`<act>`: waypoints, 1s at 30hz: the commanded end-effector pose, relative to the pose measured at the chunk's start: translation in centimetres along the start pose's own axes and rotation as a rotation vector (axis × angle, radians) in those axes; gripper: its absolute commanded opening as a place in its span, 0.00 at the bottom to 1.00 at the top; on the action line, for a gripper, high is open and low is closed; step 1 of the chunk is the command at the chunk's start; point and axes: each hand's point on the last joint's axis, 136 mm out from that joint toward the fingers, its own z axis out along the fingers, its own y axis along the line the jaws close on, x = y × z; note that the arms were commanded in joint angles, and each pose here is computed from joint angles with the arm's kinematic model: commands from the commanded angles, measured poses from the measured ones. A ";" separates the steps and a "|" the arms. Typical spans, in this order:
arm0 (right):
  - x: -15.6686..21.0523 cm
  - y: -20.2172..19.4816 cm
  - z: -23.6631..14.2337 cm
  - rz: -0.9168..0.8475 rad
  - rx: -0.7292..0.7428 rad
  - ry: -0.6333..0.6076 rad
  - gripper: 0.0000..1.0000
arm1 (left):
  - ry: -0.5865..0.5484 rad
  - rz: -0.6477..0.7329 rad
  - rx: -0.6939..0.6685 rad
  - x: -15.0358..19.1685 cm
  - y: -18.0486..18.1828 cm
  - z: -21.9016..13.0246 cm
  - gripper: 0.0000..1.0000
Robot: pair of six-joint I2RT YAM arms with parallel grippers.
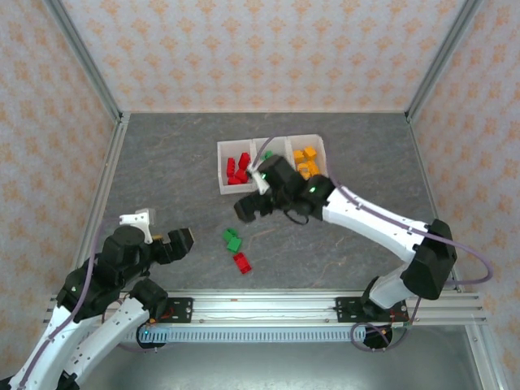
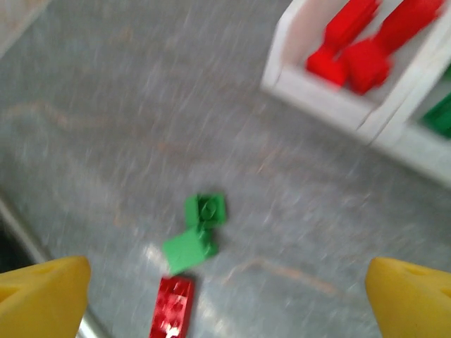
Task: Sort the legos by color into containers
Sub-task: Pick up the lego from the bottom-center of the table.
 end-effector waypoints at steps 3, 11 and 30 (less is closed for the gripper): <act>6.0 1.5 3.1 -0.013 0.083 0.165 1.00 | 0.003 -0.028 -0.041 1.0 1.7 -0.8 0.99; 8.9 3.5 8.2 0.004 0.145 0.284 1.00 | -0.025 -0.055 -0.033 0.8 1.9 -2.2 0.99; 9.5 3.7 13.2 -0.032 0.268 0.371 0.96 | -0.015 -0.025 -0.027 0.8 1.6 -1.6 0.99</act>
